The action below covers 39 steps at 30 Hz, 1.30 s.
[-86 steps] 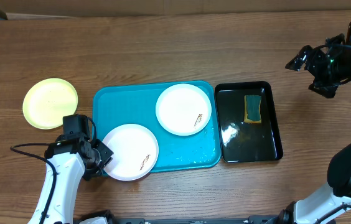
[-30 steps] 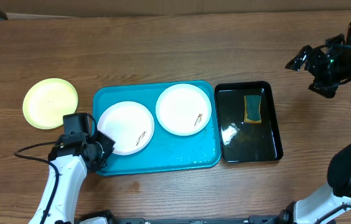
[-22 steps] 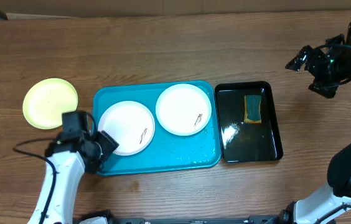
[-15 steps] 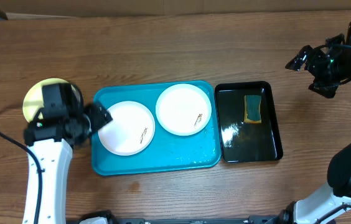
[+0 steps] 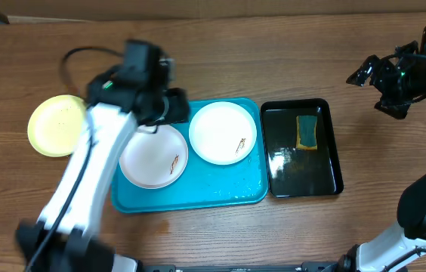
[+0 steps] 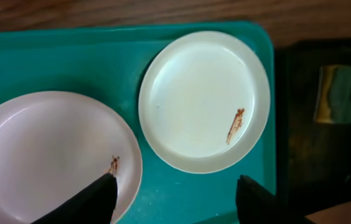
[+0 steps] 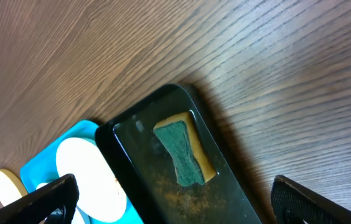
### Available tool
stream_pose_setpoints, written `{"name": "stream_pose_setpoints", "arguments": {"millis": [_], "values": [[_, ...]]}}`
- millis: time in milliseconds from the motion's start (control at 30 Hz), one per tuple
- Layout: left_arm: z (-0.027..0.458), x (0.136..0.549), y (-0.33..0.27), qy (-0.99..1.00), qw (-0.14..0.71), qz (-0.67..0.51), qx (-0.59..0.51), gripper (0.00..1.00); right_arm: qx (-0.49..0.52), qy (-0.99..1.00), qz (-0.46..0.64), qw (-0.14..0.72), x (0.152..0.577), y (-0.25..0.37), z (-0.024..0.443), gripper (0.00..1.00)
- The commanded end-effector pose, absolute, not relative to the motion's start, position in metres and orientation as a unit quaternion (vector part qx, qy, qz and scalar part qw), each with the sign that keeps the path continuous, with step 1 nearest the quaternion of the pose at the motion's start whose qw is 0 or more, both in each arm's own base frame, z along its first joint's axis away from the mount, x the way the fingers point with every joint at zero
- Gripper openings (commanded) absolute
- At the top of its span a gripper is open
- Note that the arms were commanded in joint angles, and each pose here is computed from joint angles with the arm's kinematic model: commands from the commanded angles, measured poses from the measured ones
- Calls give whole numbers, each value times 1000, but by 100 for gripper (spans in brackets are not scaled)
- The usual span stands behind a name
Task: Clean dirty plates on tray and stack at the side
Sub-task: 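Move the left gripper to the right white plate's rim and grip it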
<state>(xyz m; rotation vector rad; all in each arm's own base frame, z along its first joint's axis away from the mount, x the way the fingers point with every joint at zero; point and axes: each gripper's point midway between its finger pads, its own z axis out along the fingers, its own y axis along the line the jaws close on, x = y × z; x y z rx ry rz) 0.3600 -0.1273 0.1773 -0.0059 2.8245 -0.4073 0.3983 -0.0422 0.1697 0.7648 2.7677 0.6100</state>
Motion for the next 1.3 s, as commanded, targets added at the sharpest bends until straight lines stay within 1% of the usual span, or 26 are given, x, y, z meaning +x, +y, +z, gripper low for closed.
{"name": "stream_pose_setpoints", "arguments": {"millis": [0, 33, 67, 133, 233, 533, 600, 633, 767, 800, 833, 867, 967, 1000, 1200, 1267], "values": [[148, 369, -132, 986, 110, -120, 32, 59, 253, 936, 209, 128, 402, -43, 187, 100], [139, 372, -130, 988, 103, -110, 30, 53, 253, 936, 209, 128, 402, -43, 187, 100], [129, 375, -127, 990, 97, -99, 25, 50, 253, 936, 209, 128, 402, -43, 187, 100], [102, 379, -124, 994, 69, -83, 6, 49, 253, 936, 209, 128, 402, -43, 187, 100], [76, 380, -126, 996, 41, -79, 6, 45, 253, 936, 209, 128, 402, -43, 187, 100], [24, 391, -132, 997, 15, -72, 7, 43, 253, 936, 209, 128, 402, -43, 187, 100], [14, 393, -134, 997, 11, -77, 4, 42, 253, 936, 209, 128, 402, -43, 187, 100], [11, 394, -137, 996, 8, -84, 5, 40, 253, 936, 209, 128, 402, -43, 187, 100], [3, 396, -142, 995, 6, -98, 5, 27, 253, 936, 209, 128, 402, -43, 187, 100], [2, 397, -143, 995, 8, -98, 5, 26, 253, 936, 209, 128, 402, -43, 187, 100], [2, 398, -143, 995, 10, -98, 3, 22, 253, 936, 209, 128, 402, -43, 187, 100], [2, 398, -143, 995, 10, -99, 2, 17, 253, 936, 209, 128, 402, -43, 187, 100], [2, 398, -143, 995, 9, -99, -11, 6, 253, 936, 209, 128, 402, -43, 187, 100], [2, 398, -143, 995, 8, -99, -15, 4, 253, 936, 209, 128, 402, -43, 187, 100], [3, 401, -145, 993, 9, -105, -61, 4, 253, 936, 209, 128, 402, -43, 187, 100], [5, 400, -152, 990, 5, -123, -61, 4, 250, 936, 200, 148, 410, -48, 188, 100]]}}
